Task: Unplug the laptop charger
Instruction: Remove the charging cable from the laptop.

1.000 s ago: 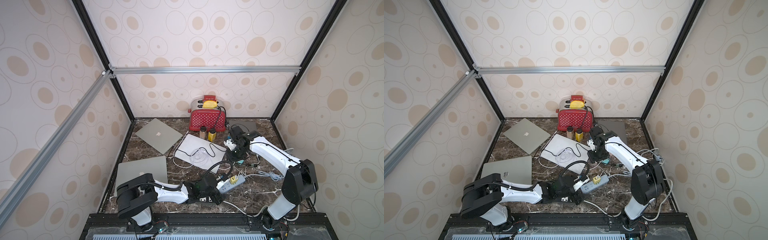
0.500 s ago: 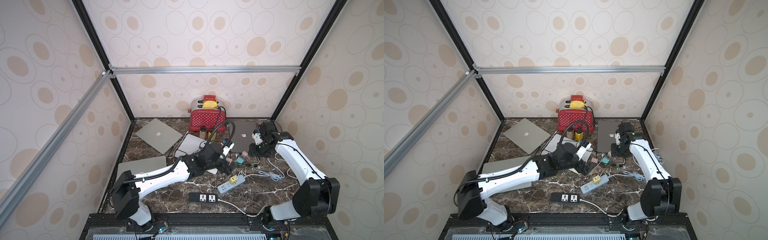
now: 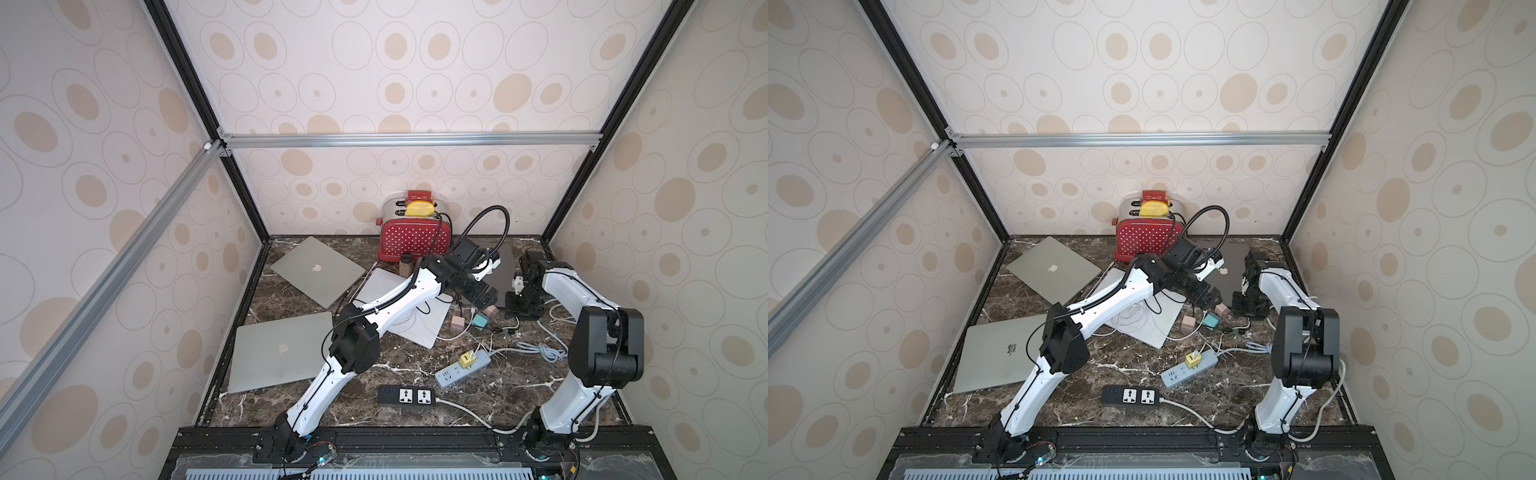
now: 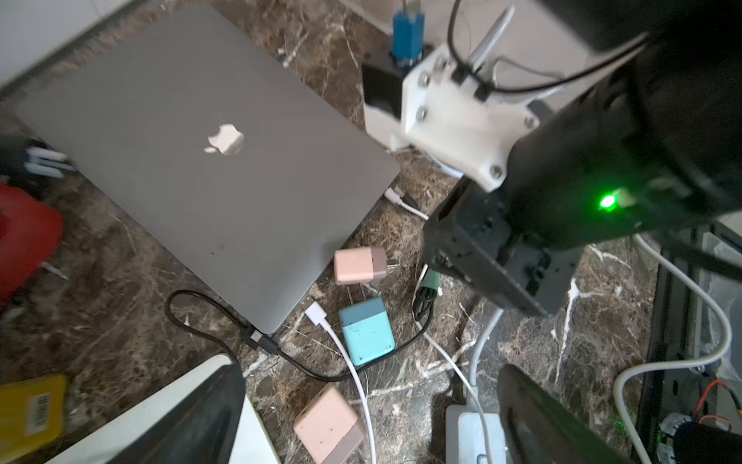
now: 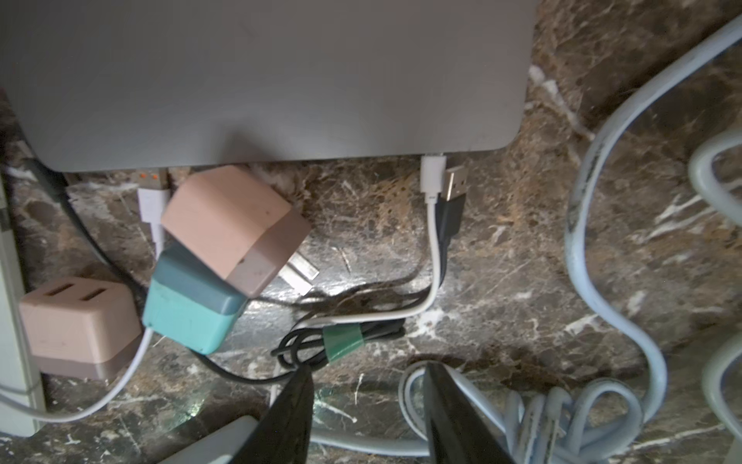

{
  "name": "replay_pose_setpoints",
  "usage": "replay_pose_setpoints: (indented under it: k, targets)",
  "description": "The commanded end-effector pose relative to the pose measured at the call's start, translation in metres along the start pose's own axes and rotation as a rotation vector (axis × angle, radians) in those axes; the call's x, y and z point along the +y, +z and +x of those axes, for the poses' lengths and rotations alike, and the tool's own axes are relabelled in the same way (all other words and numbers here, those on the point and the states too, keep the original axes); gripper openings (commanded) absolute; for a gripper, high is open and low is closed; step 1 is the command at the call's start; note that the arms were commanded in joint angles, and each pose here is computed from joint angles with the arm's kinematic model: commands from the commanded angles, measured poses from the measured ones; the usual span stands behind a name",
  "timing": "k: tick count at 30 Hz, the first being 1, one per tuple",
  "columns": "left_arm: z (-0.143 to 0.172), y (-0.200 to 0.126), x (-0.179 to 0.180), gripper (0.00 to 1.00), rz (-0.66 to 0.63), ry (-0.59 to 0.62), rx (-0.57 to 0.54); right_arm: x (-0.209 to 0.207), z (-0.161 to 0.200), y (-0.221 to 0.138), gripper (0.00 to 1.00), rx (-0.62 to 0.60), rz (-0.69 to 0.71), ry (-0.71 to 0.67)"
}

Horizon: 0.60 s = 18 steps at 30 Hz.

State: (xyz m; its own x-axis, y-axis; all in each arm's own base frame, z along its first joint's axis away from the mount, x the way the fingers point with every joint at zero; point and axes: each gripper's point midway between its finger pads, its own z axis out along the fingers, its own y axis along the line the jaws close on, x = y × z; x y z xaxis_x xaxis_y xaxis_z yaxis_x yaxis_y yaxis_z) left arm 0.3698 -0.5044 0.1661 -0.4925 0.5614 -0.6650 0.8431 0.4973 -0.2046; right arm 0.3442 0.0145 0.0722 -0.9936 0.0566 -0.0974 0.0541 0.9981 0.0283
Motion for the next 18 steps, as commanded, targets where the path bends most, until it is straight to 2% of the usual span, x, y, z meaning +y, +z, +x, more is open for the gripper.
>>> replay_pose_setpoints:
  k: [1, 6, 13, 18]
  targets:
    - [0.001, 0.001, 0.003, 0.99, 0.059, 0.040, 0.002, -0.011, -0.004, 0.003, 0.46, 0.018, 0.038, -0.004]
    - [0.009, 0.024, 0.010, 0.99, 0.057, 0.052, 0.004, -0.014, -0.004, 0.019, 0.44, 0.057, 0.047, -0.002]
    - [-0.002, 0.019, 0.003, 0.99, 0.091, 0.047, -0.062, -0.022, -0.004, 0.041, 0.40, 0.103, 0.075, 0.015]
    - [-0.003, 0.014, 0.000, 0.99, 0.103, 0.040, -0.081, -0.024, -0.004, 0.054, 0.28, 0.129, 0.079, 0.019]
